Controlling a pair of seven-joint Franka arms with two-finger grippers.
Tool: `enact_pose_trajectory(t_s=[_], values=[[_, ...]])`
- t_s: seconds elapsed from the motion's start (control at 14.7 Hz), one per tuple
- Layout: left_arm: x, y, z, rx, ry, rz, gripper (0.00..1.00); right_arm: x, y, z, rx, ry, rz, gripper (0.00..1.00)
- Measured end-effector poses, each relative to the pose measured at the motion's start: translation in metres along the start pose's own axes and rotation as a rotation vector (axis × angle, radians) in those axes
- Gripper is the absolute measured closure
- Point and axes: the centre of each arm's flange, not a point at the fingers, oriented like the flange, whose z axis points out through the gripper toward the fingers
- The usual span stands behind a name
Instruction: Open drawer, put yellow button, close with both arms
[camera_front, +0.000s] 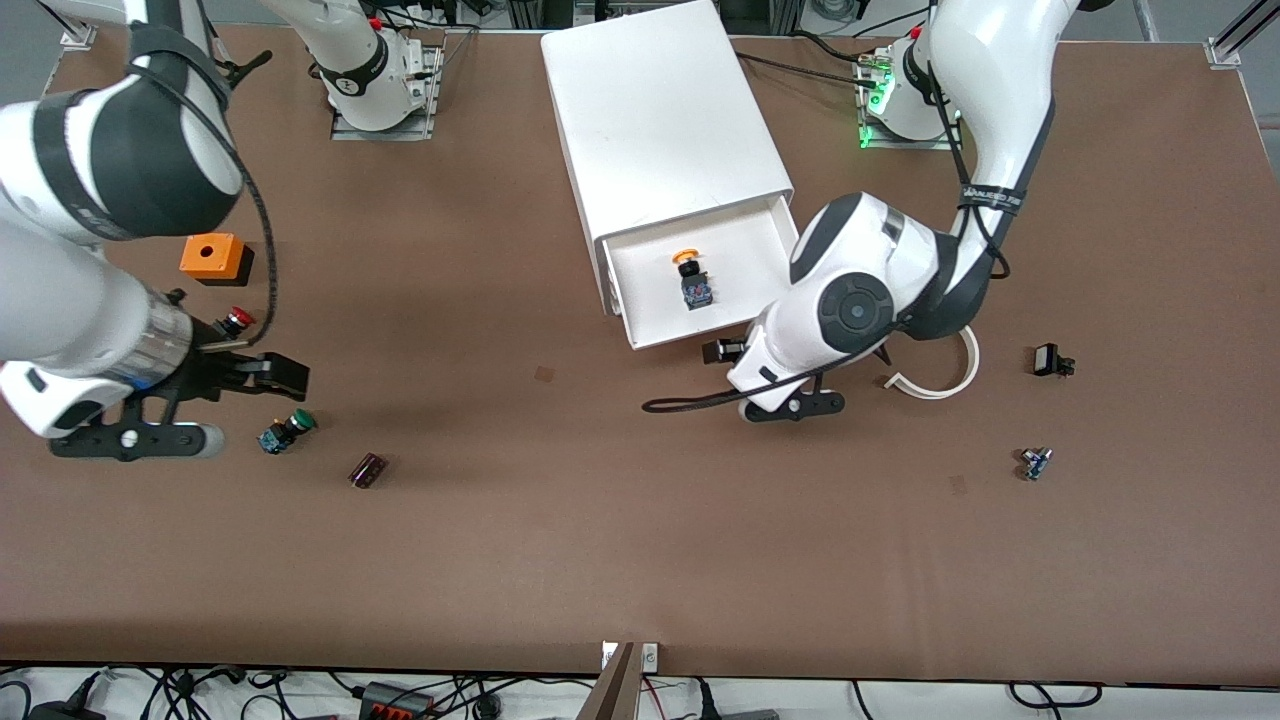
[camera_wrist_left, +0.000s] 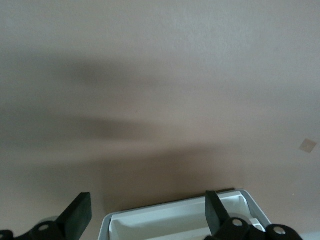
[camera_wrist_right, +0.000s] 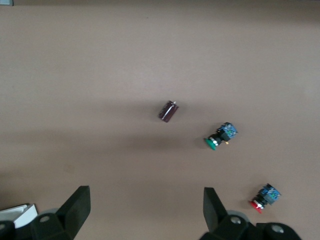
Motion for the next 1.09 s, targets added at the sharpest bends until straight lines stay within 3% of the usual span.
enact_pose_trajectory(t_s=[0.27,0.68,1.09], values=[[-0.028,0.009,0.009,0.021,-0.028,0.001,0.0,0.003,0.045,-0.005,0.001,0.005,-0.004,0.0],[-0.078,0.026,0.025,0.057,-0.075,-0.015,0.0,-0.002,0.058,-0.015,0.001,0.007,0.0,0.0],[-0.113,0.033,0.042,0.092,-0.111,-0.006,0.0,-0.039,0.105,-0.048,0.002,0.001,0.022,0.0]])
